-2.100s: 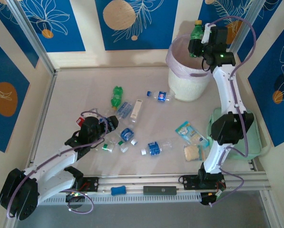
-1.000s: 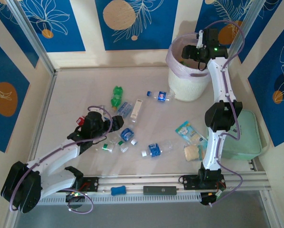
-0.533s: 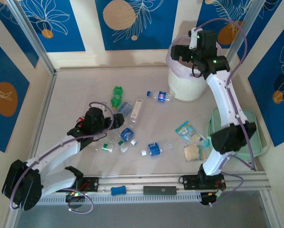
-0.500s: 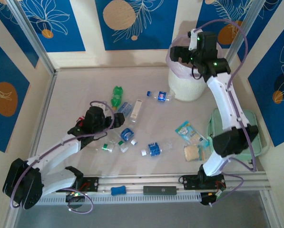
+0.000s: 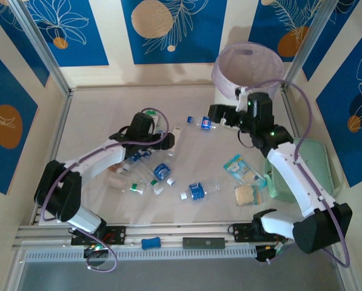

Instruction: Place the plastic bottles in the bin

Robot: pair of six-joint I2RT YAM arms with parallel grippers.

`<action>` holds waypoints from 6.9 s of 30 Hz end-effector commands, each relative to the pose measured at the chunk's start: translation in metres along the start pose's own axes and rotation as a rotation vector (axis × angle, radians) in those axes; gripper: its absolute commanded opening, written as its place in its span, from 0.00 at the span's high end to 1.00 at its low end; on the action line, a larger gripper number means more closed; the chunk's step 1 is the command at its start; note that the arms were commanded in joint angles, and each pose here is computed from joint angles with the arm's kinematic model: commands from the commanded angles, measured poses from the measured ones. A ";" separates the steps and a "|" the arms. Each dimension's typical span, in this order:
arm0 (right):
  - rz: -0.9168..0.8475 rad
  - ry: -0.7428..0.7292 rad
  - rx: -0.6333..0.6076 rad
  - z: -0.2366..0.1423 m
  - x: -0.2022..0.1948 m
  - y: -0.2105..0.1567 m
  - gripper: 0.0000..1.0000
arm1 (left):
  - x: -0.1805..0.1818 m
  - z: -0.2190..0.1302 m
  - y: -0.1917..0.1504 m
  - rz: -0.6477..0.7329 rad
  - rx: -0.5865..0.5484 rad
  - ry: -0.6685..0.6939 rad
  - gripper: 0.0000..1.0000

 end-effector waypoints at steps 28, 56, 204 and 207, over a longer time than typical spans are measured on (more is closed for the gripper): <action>0.336 0.014 0.049 0.039 -0.028 -0.091 0.01 | -0.020 0.096 -0.010 0.228 0.301 0.287 0.22; 0.337 0.189 0.093 0.055 -0.009 -0.079 0.01 | -0.043 0.044 0.000 0.210 0.087 -0.003 0.53; -0.032 -0.098 -0.256 -0.015 -0.022 0.148 0.01 | -0.048 -0.041 -0.071 0.321 -0.174 -0.178 0.00; 0.004 -0.050 -0.231 -0.019 -0.019 0.115 0.01 | -0.060 -0.036 -0.076 0.379 -0.134 -0.190 0.00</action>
Point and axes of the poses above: each hand's point on the last joint's axis, 136 mm out from that joint toward the fingers, its own z axis out along the fingers, its own x axis along the line the jaws close on, y = z × x, the point moved 10 cm from there along -z, back along the fingers, and after that the axes turned 2 degrees about -z, right-handed, at the moved point
